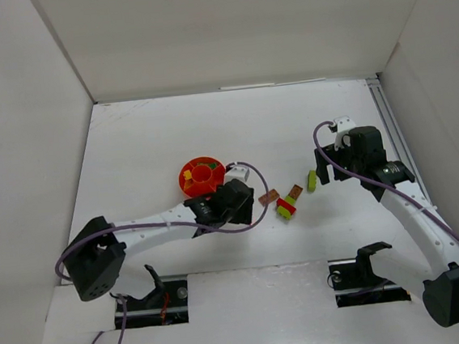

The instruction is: Sort the legos into containers by color

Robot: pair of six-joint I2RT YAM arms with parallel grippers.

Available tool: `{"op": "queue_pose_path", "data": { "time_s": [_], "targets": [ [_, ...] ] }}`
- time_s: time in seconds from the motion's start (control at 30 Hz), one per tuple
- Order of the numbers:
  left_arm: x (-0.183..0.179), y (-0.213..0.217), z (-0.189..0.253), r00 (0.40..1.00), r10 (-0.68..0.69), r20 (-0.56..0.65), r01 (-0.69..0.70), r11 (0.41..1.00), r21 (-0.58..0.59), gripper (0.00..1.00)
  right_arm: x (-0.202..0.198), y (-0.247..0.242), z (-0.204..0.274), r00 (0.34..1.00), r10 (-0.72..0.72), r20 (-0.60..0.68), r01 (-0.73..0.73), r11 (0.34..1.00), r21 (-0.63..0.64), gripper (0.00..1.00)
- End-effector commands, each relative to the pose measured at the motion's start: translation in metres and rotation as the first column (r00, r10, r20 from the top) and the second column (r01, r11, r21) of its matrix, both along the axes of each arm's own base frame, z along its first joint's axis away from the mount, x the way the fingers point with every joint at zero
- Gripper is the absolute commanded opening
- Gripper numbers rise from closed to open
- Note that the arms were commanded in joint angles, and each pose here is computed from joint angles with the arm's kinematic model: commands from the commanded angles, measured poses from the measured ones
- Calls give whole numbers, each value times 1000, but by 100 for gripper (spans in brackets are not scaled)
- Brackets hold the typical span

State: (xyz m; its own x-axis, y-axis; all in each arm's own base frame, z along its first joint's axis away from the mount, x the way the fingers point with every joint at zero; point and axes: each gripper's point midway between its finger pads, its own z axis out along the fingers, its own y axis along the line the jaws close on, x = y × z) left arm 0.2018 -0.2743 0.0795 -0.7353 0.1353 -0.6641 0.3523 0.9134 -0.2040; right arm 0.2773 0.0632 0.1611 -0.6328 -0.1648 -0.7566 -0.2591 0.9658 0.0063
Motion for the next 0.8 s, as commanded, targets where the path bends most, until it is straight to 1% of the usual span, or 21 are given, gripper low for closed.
{"op": "queue_pose_path", "data": {
  "time_s": [0.0,0.1,0.13,0.17,0.23,0.37,0.4,0.57,0.63,0.7,0.77],
  "targets": [
    [2,-24,-10,999,-53,-12,53,999,-2,52,9,2,13,998,9,59,-10,1000,11,93],
    [1,-32,-22,998,-64,-25,65,997,34,52,9,2,13,998,9,59,-10,1000,11,93],
    [0,-30,-34,997,-63,-44,66,996,63,50,9,2,13,998,9,59,-10,1000,11,93],
    [1,-32,-36,997,-63,-47,66,995,69,50,9,2,13,998,9,59,-10,1000,11,93],
    [3,-32,-44,997,-49,-55,53,995,86,47,9,-1,13,998,0,59,-1,1000,11,93],
    [6,-37,-46,997,-49,-53,53,995,84,40,9,-1,13,998,0,59,-1,1000,11,93],
    [5,-36,-49,997,-48,-59,54,994,93,32,9,-1,13,998,0,59,-1,1000,11,93],
    [1,-36,-54,996,-49,-80,58,992,116,10,9,-1,13,998,0,59,-1,1000,11,93],
    [-1,-36,-47,996,-46,-71,54,993,108,7,9,-1,13,998,0,59,-1,1000,11,93],
    [0,-29,-33,999,-9,-53,14,995,100,5,9,-1,13,998,0,59,-1,1000,11,93],
    [7,-23,-12,999,36,-7,-35,995,92,5,9,-1,13,998,0,59,-1,1000,11,93]
  ]
}}
